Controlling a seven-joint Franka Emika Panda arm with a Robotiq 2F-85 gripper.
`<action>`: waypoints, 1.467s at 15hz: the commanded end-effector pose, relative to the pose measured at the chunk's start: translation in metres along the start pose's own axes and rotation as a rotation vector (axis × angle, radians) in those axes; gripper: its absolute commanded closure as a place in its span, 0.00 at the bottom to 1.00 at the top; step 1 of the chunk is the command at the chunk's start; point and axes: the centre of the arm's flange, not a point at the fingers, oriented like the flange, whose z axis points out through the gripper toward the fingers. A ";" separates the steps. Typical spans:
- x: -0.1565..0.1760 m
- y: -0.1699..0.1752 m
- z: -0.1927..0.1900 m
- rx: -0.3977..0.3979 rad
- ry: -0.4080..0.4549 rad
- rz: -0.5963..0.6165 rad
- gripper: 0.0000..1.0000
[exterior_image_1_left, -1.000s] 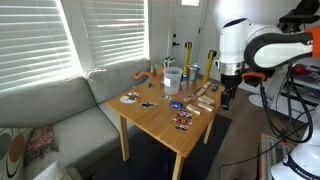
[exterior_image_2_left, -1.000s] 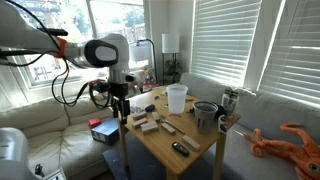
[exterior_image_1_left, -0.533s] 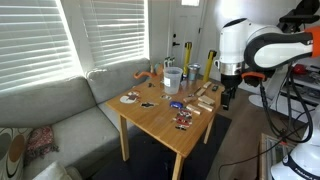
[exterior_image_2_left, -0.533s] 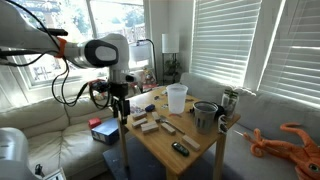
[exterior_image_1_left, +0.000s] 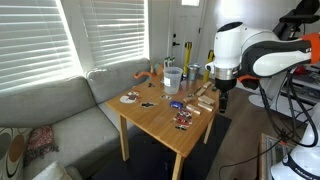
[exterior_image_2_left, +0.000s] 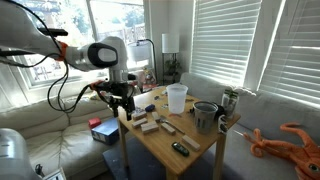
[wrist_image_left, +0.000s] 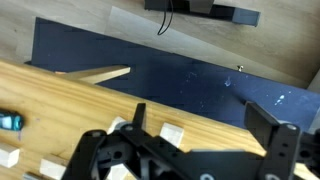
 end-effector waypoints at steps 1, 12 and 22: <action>0.033 -0.013 -0.007 -0.057 0.053 -0.187 0.00; 0.061 -0.025 -0.014 -0.110 0.139 -0.403 0.00; 0.074 -0.012 0.011 -0.081 0.251 -0.791 0.00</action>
